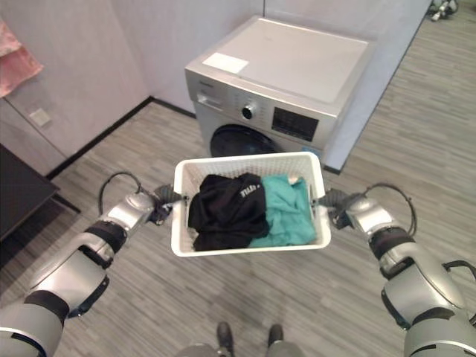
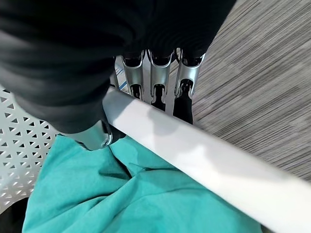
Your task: Grab the laundry basket,head to the washer,open it,put in the laundry and shut it.
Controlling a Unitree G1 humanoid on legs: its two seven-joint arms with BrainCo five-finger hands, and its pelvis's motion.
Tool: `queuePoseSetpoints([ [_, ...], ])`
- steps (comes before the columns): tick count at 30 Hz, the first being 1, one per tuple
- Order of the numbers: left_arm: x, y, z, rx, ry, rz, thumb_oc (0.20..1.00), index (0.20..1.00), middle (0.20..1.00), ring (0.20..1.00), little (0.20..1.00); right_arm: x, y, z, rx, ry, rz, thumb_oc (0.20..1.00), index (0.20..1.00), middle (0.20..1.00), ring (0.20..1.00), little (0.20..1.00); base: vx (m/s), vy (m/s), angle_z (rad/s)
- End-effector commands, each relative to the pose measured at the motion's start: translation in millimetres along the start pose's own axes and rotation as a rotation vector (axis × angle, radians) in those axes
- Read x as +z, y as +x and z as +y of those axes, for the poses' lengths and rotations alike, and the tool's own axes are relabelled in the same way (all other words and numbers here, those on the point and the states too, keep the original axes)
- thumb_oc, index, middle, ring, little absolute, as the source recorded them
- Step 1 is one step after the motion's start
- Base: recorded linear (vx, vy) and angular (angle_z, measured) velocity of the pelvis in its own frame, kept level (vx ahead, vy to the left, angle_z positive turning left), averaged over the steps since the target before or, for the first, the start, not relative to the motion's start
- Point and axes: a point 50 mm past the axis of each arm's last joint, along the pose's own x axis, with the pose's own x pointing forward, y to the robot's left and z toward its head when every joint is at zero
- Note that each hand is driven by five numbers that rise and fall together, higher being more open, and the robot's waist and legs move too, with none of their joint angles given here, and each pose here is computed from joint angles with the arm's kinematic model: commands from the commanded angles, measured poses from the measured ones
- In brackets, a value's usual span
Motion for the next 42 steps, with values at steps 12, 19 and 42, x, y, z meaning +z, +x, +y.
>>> queuePoseSetpoints([
  [12, 56, -20, 57, 0.115, 0.233, -0.109, 0.200, 0.200, 0.200, 0.200, 0.200, 92, -21, -18, 0.047, -0.046, -0.263, 0.200, 0.200, 0.200, 0.200, 0.200, 0.06, 0.091, 0.00],
  [19, 56, -32, 84, 0.153, 0.306, -0.087, 0.200, 0.200, 0.200, 0.200, 0.200, 135, -43, -16, 0.077, -0.182, -0.388, 0.200, 0.200, 0.200, 0.200, 0.200, 0.20, -0.060, 0.02],
  [42, 35, -57, 133, 0.229, 0.329, 0.014, 0.200, 0.200, 0.200, 0.200, 0.200, 180, -116, -26, 0.145, -0.386, -0.596, 0.200, 0.200, 0.200, 0.200, 0.200, 0.20, -0.119, 0.09],
])
